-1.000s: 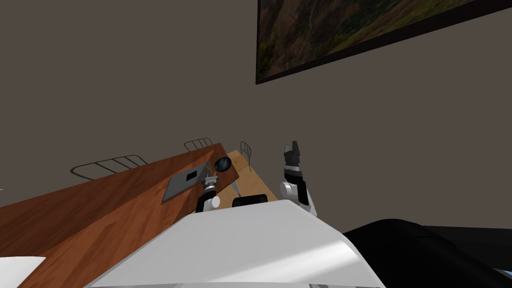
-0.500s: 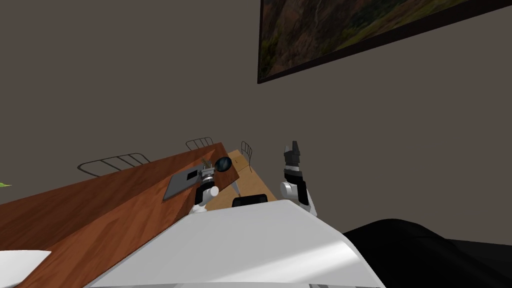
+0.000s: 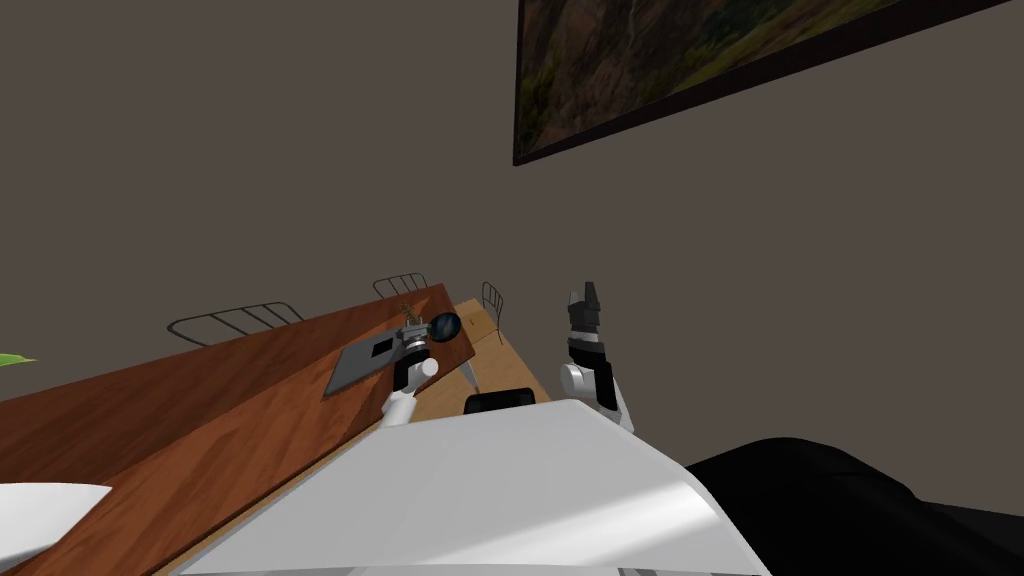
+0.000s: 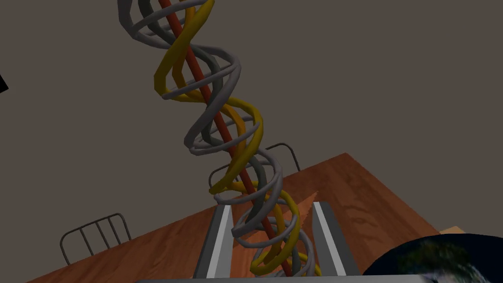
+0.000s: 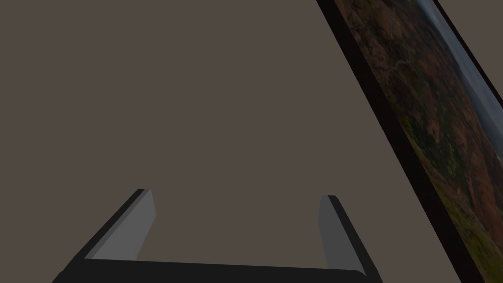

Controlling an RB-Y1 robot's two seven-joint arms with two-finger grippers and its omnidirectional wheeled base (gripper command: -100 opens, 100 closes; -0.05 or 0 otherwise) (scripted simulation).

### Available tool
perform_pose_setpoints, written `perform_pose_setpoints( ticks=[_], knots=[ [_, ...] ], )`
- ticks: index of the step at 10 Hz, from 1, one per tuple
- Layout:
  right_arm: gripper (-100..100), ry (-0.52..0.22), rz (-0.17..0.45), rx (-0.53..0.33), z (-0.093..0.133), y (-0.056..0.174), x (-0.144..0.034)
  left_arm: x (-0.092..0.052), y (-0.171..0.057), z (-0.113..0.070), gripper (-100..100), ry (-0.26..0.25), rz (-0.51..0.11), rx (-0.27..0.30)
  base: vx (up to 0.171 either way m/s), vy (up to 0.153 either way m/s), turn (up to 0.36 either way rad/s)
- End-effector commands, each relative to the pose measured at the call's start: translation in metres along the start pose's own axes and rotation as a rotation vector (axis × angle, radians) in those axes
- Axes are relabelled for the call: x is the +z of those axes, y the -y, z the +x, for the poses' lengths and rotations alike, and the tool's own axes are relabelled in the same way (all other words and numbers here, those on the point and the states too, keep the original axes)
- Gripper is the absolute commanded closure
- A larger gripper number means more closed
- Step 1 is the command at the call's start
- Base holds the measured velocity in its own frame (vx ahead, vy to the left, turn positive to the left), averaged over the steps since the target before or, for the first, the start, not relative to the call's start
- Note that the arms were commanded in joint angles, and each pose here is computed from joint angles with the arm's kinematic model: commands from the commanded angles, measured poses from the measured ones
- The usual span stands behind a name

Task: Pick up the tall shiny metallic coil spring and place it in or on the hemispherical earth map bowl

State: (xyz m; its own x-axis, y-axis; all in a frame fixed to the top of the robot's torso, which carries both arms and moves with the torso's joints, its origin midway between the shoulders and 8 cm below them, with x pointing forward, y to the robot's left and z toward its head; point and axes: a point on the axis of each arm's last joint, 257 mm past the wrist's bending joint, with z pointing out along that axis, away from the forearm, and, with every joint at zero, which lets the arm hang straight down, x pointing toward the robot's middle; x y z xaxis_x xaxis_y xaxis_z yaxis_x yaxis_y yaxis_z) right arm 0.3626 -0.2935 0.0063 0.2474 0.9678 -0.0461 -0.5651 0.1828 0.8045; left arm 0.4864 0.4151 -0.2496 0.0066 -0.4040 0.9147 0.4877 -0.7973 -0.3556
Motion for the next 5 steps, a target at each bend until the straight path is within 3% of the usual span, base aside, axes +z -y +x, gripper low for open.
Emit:
perform_pose_setpoints(
  ticks=[1, 2, 5],
  knots=[
    [0, 0.0, 0.0, 0.0, 0.0, 0.0, 0.0, 0.017, 0.001, 0.014, 100, -0.024, 0.017, -0.015, -0.003, -0.103, 0.073],
    [0, 0.0, 0.0, 0.0, 0.0, 0.0, 0.0, 0.018, 0.001, 0.015, 100, -0.026, 0.017, -0.016, -0.002, -0.076, 0.029],
    [0, 0.0, 0.0, 0.0, 0.0, 0.0, 0.0, 0.039, 0.0, 0.03, 100, -0.049, 0.035, -0.023, 0.007, -0.075, 0.044]
  ],
)
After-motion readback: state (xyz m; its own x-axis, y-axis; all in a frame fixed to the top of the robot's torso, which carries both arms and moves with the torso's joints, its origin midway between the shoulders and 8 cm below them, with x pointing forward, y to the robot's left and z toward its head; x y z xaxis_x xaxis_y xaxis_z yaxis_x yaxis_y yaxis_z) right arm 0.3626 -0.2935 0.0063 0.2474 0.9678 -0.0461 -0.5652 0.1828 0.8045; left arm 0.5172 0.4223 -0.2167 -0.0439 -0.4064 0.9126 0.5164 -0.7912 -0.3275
